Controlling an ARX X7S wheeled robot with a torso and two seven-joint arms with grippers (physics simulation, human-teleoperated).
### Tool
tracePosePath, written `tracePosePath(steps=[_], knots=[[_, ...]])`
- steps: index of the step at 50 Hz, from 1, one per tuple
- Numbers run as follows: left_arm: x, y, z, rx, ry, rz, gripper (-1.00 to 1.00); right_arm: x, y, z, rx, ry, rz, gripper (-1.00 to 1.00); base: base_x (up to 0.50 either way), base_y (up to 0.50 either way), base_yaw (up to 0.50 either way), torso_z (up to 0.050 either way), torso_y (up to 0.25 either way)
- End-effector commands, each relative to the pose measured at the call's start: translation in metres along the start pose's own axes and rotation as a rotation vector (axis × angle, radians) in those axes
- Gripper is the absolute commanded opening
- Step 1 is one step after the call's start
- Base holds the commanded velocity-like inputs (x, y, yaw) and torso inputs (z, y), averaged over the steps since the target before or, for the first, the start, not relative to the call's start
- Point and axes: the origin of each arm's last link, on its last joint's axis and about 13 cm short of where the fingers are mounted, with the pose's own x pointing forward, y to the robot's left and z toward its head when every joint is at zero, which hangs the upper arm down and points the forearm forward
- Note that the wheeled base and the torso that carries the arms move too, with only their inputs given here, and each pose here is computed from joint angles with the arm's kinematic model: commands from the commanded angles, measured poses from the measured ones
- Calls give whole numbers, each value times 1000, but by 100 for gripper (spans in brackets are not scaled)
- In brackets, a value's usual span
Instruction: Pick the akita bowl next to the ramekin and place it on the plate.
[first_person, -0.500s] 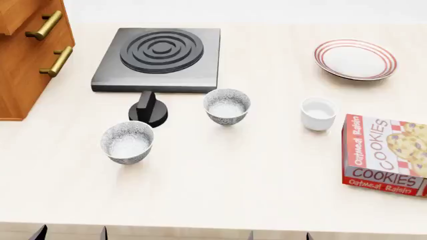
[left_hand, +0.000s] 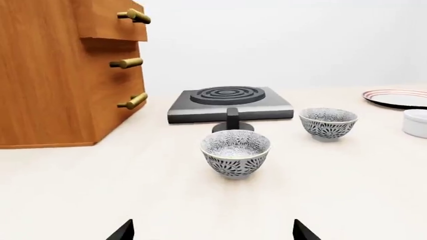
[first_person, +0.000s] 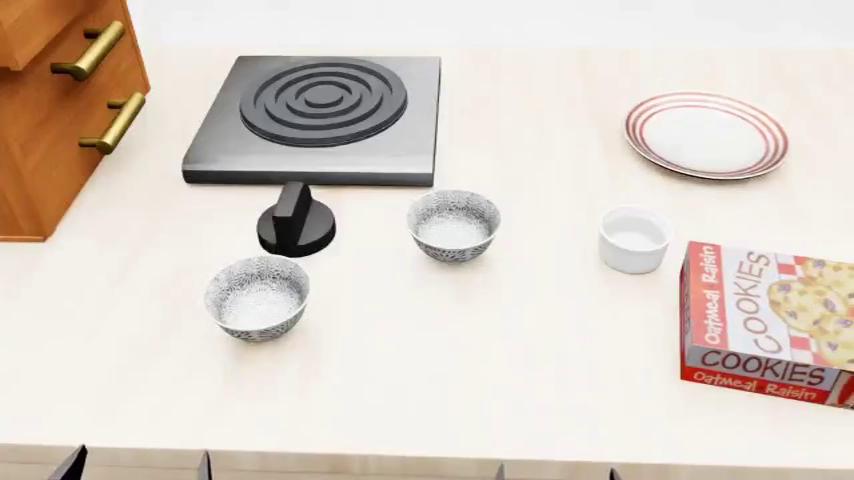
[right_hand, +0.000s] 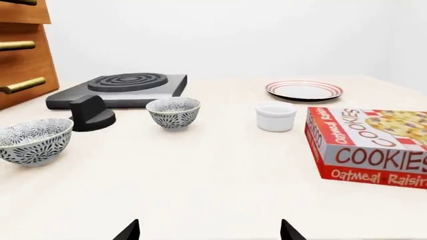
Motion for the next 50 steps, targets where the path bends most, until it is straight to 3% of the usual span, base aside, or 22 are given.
tracePosePath(steps=[1, 3, 5, 10, 29, 50], knots=[[-3, 4, 5, 34, -28, 32, 100, -4, 0, 13, 64, -1, 14, 100, 0, 0, 0, 0, 0], [-5, 4, 7, 46, -38, 44, 100, -5, 1, 18, 21, 3, 33, 100, 0, 0, 0, 0, 0], [-9, 4, 17, 106, -83, 48, 100, -8, 0, 28, 56, -7, 48, 100, 0, 0, 0, 0, 0], [-16, 5, 48, 147, -183, 37, 100, -14, 1, 62, 15, -87, 24, 100, 0, 0, 0, 0, 0], [-26, 13, 119, 146, -306, 2, 100, -27, 3, 123, -38, -184, 27, 100, 0, 0, 0, 0, 0], [-39, 21, 157, 173, -383, -32, 100, -42, 5, 165, -15, -212, 80, 100, 0, 0, 0, 0, 0]])
